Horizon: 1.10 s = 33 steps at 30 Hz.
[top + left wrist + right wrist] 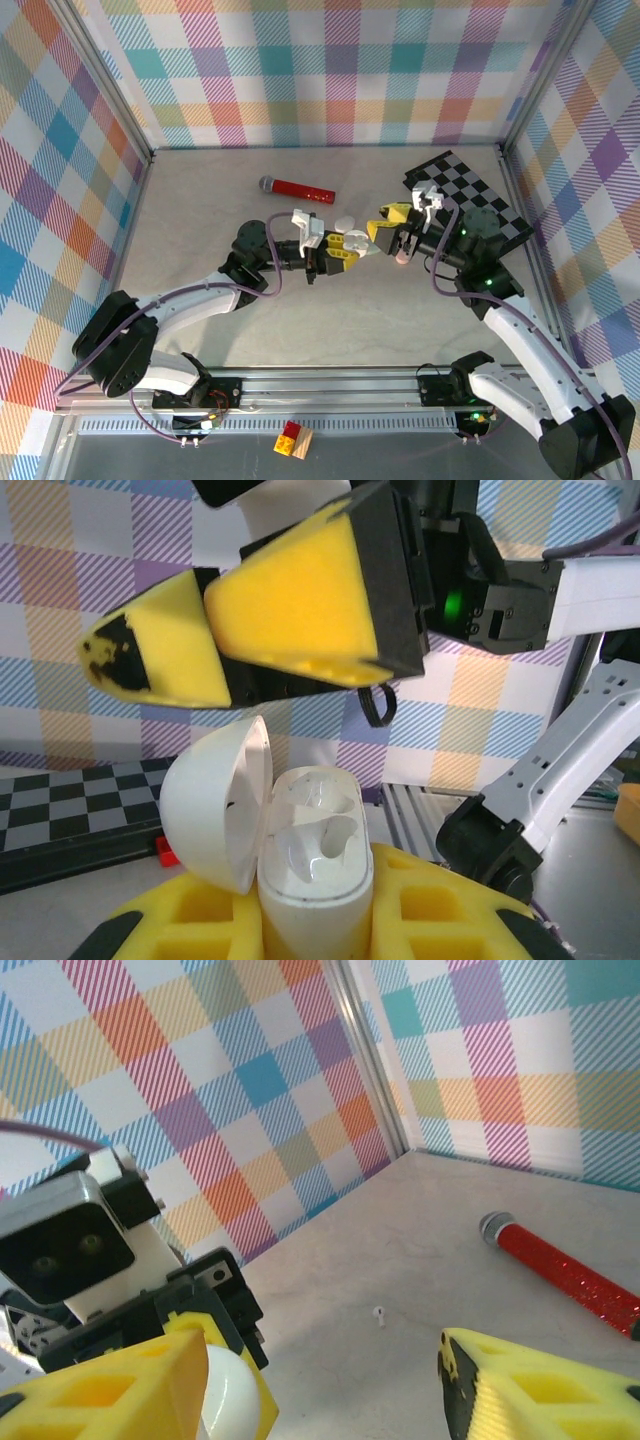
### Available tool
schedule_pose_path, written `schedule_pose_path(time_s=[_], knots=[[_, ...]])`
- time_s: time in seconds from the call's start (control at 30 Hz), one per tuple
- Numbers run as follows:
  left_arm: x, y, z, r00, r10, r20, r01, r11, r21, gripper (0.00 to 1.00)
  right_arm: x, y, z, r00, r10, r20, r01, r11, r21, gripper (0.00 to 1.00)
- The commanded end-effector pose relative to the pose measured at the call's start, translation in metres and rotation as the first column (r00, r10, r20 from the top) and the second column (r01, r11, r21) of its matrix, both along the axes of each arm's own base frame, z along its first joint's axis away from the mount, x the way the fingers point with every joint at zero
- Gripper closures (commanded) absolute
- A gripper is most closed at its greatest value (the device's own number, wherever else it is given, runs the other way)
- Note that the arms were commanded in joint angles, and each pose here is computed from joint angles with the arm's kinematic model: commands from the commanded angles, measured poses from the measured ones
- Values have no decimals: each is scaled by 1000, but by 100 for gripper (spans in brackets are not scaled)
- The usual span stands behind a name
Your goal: Insert the wireless bluetooth earbuds into the charging case
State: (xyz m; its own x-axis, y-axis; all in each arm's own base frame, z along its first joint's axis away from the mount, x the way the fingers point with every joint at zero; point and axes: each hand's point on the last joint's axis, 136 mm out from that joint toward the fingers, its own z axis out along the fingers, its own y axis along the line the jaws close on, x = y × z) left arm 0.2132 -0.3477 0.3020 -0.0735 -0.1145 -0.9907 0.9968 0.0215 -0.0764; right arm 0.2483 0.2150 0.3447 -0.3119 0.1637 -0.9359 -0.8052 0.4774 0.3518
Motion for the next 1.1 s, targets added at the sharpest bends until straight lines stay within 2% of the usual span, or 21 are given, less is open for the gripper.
schedule_pose_path(time_s=[0.0, 0.13, 0.27, 0.37, 0.47, 0.8, 1.07], knots=[[7, 11, 3, 995, 29, 90, -25, 998, -52, 84, 7, -16, 14, 993, -112, 37, 111, 993, 43, 37], [12, 21, -5, 994, 55, 92, -49, 996, -70, 84, 33, -38, -9, 957, -286, -52, 286, 958, 1, 36], [14, 27, -16, 991, 81, 104, -75, 995, -60, 85, 67, -61, -56, 861, -467, -199, 445, 883, -148, 36], [14, 30, -21, 988, 105, 112, -100, 994, -46, 86, 86, -71, -95, 781, -557, -283, 487, 826, -284, 37], [15, 32, -25, 987, 115, 113, -115, 993, -7, 87, 102, -73, -129, 709, -607, -359, 492, 790, -366, 37], [12, 36, -27, 982, 134, 135, -138, 990, 22, 87, 152, -56, -226, 495, -625, -604, 456, 778, -432, 38], [13, 38, -29, 981, 149, 127, -154, 988, 30, 88, 172, -43, -272, 424, -604, -675, 414, 792, -449, 39]])
